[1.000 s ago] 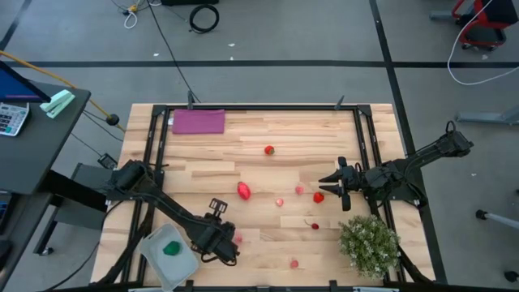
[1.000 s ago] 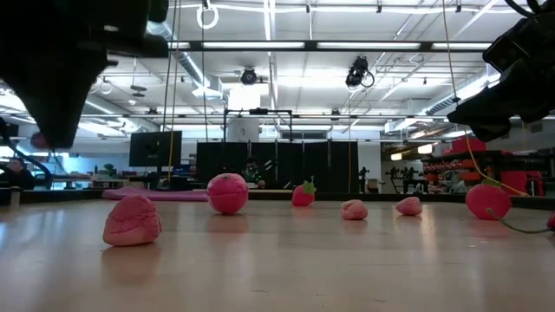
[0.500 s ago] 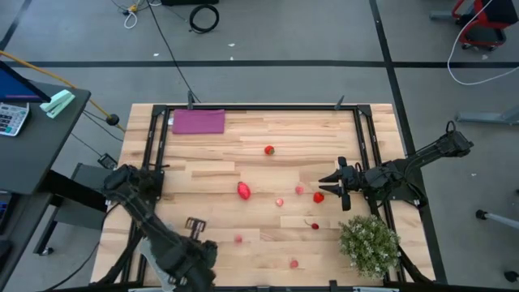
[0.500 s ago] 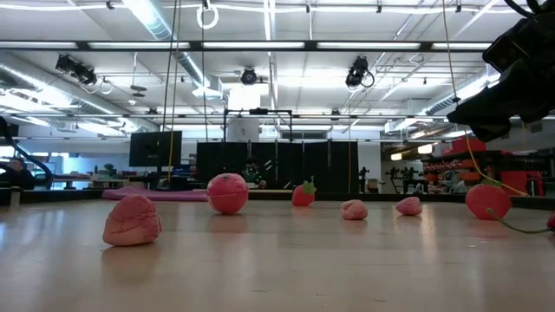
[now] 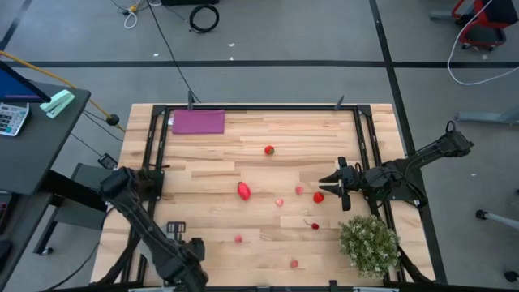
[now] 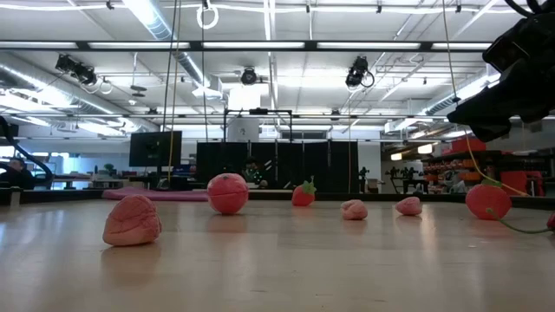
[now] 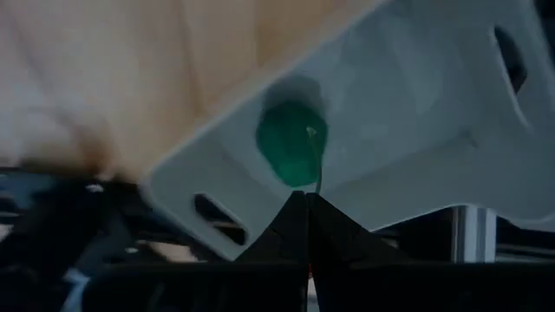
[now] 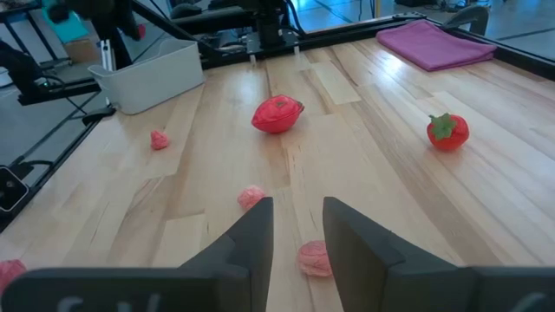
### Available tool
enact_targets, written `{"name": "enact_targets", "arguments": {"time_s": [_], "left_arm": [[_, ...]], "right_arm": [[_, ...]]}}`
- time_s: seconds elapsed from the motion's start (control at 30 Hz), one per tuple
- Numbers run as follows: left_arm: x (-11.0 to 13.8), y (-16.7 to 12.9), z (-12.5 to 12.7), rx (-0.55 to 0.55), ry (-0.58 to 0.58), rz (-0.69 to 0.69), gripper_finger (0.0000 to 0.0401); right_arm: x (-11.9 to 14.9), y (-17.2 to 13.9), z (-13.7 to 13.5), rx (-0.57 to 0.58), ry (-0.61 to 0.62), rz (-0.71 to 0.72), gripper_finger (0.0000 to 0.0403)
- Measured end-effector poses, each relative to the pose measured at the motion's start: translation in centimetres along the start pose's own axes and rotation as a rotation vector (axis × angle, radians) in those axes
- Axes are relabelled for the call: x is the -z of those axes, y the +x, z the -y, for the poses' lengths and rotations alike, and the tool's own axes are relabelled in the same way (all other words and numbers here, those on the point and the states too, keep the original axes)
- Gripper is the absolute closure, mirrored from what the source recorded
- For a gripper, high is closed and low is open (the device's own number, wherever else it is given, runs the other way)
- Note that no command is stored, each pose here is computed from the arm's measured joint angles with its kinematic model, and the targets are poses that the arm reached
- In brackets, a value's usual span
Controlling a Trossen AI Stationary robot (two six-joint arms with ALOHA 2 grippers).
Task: Pick and placing Produce into tupperware
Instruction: Put the red cherry into the gray container, then move the gray container to the center left
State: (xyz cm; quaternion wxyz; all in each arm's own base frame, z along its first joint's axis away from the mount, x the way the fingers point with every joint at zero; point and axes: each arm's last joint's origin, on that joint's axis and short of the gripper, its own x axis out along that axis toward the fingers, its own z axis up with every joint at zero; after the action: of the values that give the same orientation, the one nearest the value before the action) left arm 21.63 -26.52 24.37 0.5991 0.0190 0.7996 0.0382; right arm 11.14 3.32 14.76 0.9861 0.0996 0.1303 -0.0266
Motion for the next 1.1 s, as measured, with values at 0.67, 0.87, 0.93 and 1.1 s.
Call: {"name": "enact_targets", "arguments": {"time_s": [0.67,0.87,0.93,1.1], "left_arm": [[-2.3,4.1,0.1,0.117,-0.463,0.033,0.0322],[-3.2,3.9,0.3,0.192,-0.602,0.053,0.0293],[-3.5,3.4,0.3,0.219,-0.611,0.058,0.0293],[-3.0,-1.1,-0.8,0.173,-0.687,0.019,0.031]], "right_arm": [[0.0,0.0,0.0,0.0,0.0,0.0,0.0292],[0.0,0.0,0.0,0.0,0.0,0.0,0.0293],[0.0,0.0,0.0,0.0,0.0,0.0,0.0292],[0.0,0.0,0.0,0.0,0.0,0.0,0.0293]]}}
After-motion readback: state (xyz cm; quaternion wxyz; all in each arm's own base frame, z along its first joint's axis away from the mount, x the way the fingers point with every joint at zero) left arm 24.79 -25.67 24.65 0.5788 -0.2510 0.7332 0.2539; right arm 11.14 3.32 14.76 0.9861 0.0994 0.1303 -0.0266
